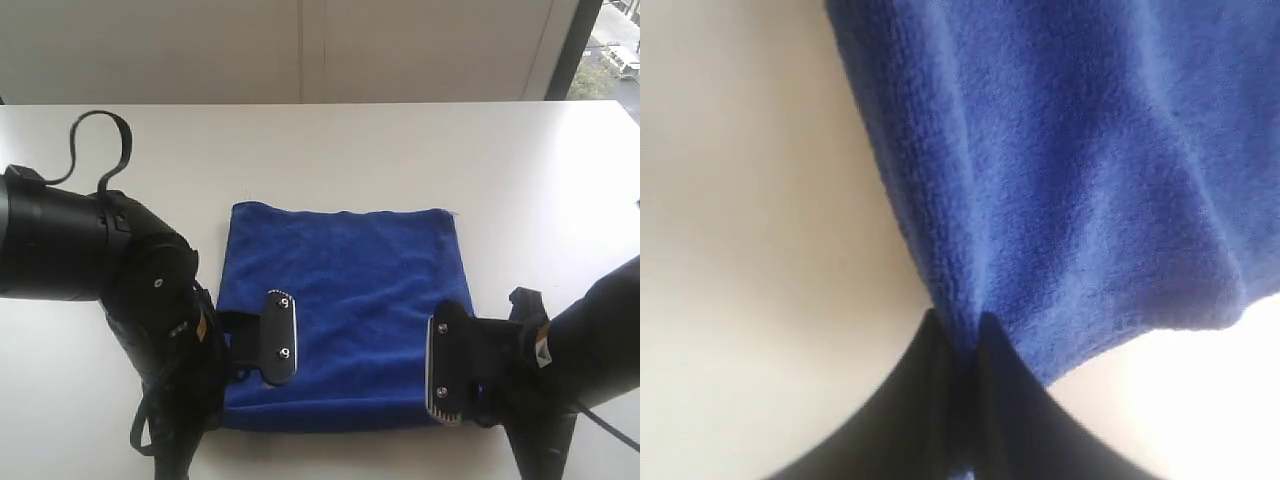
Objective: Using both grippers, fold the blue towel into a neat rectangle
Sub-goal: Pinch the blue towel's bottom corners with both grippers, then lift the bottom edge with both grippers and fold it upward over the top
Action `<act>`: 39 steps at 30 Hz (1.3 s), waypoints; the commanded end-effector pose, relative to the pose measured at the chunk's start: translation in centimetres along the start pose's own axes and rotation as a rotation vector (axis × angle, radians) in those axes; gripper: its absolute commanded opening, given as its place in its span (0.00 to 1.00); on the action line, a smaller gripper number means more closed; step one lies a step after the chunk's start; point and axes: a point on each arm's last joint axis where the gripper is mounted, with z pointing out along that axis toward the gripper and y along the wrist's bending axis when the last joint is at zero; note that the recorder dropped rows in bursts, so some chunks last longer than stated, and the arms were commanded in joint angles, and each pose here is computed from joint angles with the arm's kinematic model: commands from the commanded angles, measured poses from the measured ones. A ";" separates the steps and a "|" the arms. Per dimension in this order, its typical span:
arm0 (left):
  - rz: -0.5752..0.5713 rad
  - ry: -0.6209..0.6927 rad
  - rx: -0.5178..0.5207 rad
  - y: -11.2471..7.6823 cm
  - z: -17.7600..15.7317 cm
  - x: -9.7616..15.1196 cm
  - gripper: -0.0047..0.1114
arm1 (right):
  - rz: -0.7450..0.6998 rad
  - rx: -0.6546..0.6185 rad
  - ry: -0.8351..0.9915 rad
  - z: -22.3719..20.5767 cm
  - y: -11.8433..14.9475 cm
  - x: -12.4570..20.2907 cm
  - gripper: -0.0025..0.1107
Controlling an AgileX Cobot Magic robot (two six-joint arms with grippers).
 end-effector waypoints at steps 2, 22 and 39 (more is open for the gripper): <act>-0.053 -0.005 -0.007 -0.8 -2.6 0.8 0.04 | -0.011 0.043 -0.028 -3.0 0.4 0.5 0.02; -0.239 -0.300 -0.443 2.9 -8.3 0.6 0.04 | 0.036 0.361 -0.192 -6.4 -1.7 -0.2 0.02; -0.395 -0.473 -0.550 8.3 -6.6 2.1 0.04 | 0.101 0.386 -0.074 -2.3 -7.8 -2.6 0.02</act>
